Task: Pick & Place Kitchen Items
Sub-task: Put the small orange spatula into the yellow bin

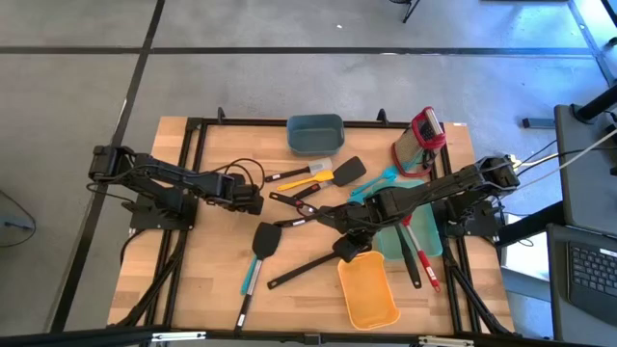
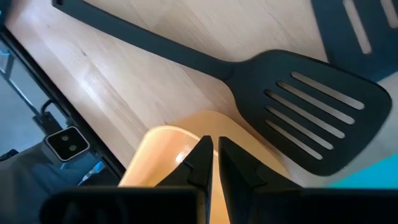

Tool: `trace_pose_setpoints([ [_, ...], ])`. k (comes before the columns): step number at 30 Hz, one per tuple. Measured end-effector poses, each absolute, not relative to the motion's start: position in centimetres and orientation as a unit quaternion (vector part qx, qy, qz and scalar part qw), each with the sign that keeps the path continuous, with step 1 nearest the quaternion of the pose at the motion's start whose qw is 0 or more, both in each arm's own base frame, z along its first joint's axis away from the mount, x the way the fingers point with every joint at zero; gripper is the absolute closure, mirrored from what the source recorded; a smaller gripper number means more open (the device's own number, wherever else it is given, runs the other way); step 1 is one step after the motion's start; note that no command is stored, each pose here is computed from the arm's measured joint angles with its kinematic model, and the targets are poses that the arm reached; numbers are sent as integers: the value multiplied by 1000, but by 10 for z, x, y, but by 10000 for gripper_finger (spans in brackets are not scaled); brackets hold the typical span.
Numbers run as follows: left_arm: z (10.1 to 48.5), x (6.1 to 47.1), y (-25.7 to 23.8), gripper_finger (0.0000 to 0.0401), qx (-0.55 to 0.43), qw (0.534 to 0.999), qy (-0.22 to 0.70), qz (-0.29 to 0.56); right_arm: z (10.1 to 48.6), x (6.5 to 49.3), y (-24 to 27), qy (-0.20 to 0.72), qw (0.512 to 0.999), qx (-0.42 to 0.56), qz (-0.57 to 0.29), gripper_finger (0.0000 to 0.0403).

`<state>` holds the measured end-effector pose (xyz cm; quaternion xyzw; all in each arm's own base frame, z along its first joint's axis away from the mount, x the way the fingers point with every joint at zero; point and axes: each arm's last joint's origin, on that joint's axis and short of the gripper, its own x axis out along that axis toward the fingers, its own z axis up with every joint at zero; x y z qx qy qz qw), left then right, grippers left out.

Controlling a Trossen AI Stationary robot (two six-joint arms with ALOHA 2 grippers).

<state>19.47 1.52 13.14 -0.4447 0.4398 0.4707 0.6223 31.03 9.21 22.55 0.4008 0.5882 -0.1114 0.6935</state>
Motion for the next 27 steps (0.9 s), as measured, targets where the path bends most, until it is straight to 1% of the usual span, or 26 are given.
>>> trace_pose_setpoints([
  [10, 145, 195, 14, 383, -471, 645, 412, 438, 226, 313, 90, 579, 700, 405, -104, 375],
  [17, 172, 189, 15, 383, -500, 681, 345, 408, 228, 317, 90, 565, 712, 406, -89, 375],
  [19, 182, 188, 15, 383, -511, 699, 310, 393, 230, 320, 91, 558, 719, 410, -68, 375],
  [21, 193, 188, 15, 383, -520, 719, 274, 371, 234, 326, 93, 541, 736, 407, -18, 375],
  [23, 205, 188, 16, 383, -529, 740, 236, 343, 239, 332, 94, 515, 752, 411, 19, 375],
  [27, 226, 188, 16, 383, -536, 777, 168, 286, 251, 346, 91, 439, 787, 430, 58, 375],
])
